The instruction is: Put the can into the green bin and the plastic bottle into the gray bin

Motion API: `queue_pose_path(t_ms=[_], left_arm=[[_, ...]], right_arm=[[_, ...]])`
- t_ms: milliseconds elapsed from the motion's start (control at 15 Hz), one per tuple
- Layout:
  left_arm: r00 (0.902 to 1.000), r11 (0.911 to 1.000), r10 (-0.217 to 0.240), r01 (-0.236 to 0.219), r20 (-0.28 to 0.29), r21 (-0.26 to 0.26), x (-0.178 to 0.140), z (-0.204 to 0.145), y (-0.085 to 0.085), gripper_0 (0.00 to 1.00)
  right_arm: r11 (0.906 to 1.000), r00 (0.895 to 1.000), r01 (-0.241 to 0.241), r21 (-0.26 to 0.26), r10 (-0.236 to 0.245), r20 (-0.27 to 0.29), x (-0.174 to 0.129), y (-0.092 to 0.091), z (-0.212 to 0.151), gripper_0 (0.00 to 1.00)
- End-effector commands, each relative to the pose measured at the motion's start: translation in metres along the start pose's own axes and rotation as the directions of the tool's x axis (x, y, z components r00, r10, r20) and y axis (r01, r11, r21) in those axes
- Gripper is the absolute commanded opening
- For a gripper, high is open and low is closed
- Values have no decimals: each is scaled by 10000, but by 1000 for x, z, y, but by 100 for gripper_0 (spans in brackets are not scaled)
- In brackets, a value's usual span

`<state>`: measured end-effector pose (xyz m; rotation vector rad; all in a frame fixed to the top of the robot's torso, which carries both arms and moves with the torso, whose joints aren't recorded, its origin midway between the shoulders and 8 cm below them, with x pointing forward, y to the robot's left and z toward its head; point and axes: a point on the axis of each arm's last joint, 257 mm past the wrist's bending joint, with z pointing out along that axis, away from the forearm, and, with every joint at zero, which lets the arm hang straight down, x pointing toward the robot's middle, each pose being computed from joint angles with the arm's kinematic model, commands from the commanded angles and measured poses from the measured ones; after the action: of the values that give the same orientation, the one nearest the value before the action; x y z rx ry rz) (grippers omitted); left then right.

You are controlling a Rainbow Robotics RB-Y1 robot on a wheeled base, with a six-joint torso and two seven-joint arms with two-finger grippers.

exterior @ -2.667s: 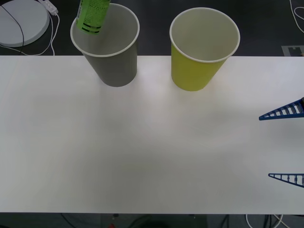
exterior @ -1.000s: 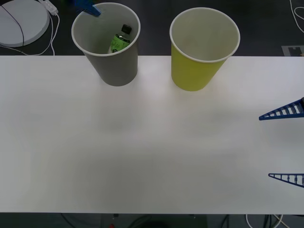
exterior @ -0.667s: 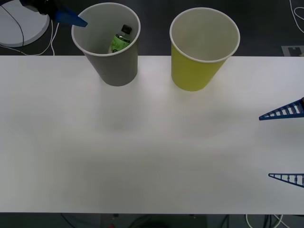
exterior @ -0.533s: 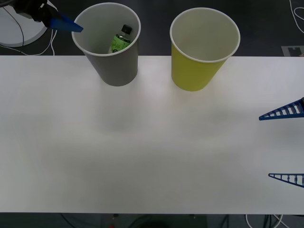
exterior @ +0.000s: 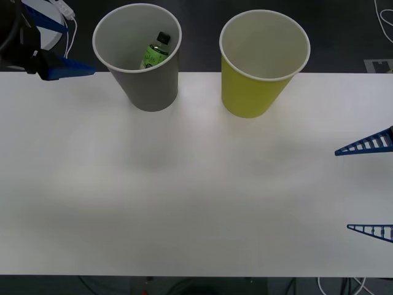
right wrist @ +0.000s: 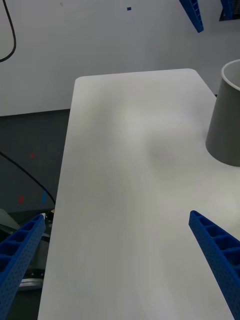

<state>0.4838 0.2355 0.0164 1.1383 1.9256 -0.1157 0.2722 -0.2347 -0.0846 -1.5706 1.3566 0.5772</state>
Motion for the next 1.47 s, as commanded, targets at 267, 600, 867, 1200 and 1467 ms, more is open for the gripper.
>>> queue_pose_path(t_ms=[267, 600, 867, 1200, 1467], left_arm=[[9940, 9848, 757, -868, 784, 1505, 42, -20, -42, 100], [9750, 9596, 1820, -2044, 1274, 1936, 78, -34, -66, 100], [9552, 9362, 2403, -2751, 1728, 2189, 95, -45, -85, 100], [9367, 9151, 2667, -3200, 2268, 2453, 109, -56, -104, 100], [9272, 9003, 3000, -3529, 2241, 2549, 120, -64, -118, 100]], right_arm=[[10000, 10000, 0, 0, 0, 0, 0, 0, 0, 100], [10000, 10000, 0, 0, 0, 0, 0, 0, 0, 100], [10000, 10000, 0, 0, 0, 0, 0, 0, 0, 100], [10000, 10000, 0, 0, 0, 0, 0, 0, 0, 100], [10000, 10000, 0, 0, 0, 0, 0, 0, 0, 100]])
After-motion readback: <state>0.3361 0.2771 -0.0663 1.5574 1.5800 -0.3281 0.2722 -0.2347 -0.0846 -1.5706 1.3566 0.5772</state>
